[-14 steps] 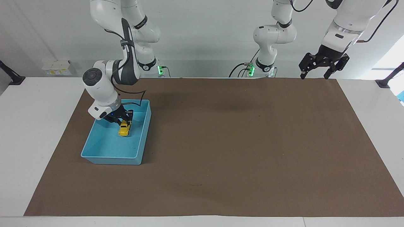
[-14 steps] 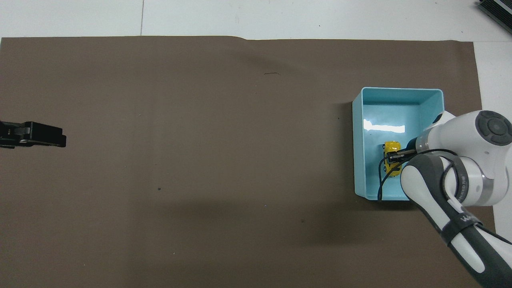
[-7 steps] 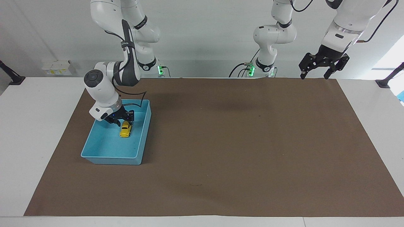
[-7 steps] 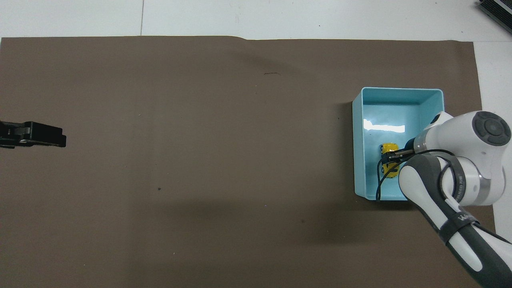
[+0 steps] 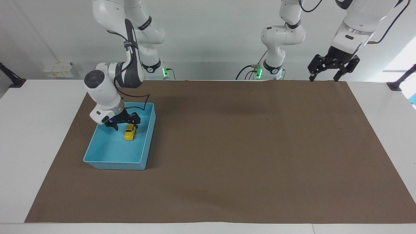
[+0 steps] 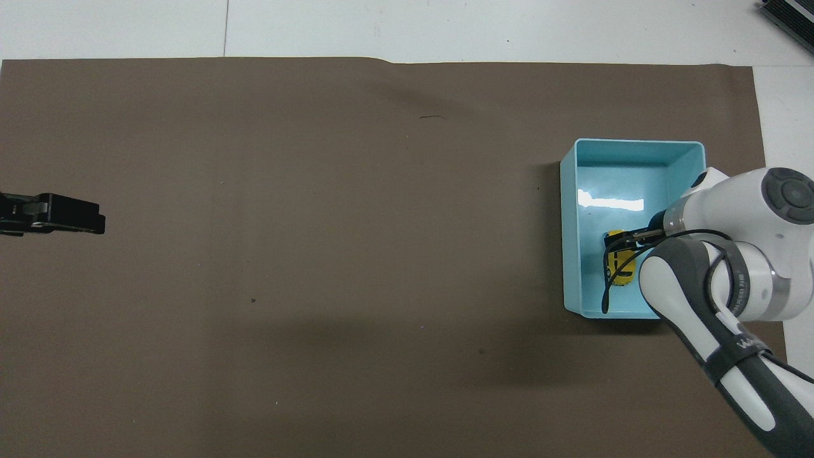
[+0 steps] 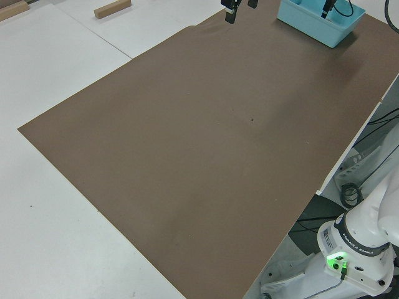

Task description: Wind up and store yellow beetle car

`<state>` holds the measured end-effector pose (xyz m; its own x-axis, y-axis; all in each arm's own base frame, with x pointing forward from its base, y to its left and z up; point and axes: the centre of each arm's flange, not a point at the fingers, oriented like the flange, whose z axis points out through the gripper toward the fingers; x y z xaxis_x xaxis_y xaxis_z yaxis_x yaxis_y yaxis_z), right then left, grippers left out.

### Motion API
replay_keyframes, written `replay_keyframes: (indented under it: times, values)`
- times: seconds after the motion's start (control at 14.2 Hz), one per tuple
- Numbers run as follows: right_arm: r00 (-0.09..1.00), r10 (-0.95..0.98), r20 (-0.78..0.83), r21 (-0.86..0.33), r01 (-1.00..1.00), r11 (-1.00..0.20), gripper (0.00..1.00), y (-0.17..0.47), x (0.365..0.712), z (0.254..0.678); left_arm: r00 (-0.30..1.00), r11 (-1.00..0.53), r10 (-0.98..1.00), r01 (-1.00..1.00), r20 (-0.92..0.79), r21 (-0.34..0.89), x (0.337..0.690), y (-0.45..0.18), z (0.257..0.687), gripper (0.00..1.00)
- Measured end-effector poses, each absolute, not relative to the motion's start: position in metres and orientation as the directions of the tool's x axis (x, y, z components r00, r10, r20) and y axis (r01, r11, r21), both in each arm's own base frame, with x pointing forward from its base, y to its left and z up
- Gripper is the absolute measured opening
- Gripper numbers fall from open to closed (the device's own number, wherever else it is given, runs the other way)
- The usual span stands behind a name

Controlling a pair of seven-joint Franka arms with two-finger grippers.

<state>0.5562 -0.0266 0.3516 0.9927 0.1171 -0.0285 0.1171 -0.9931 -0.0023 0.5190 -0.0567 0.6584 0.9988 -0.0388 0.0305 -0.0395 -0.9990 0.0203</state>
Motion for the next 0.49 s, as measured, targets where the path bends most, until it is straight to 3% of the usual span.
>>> replay_keyframes:
  times: [0.49]
  values:
    - [0.999,0.045,-0.026,0.007,0.045,-0.999,1.0,-0.01,0.575,0.409,0.999,-0.999,-0.039,-0.039,0.03,0.02,0.519,-0.057,0.658,1.0]
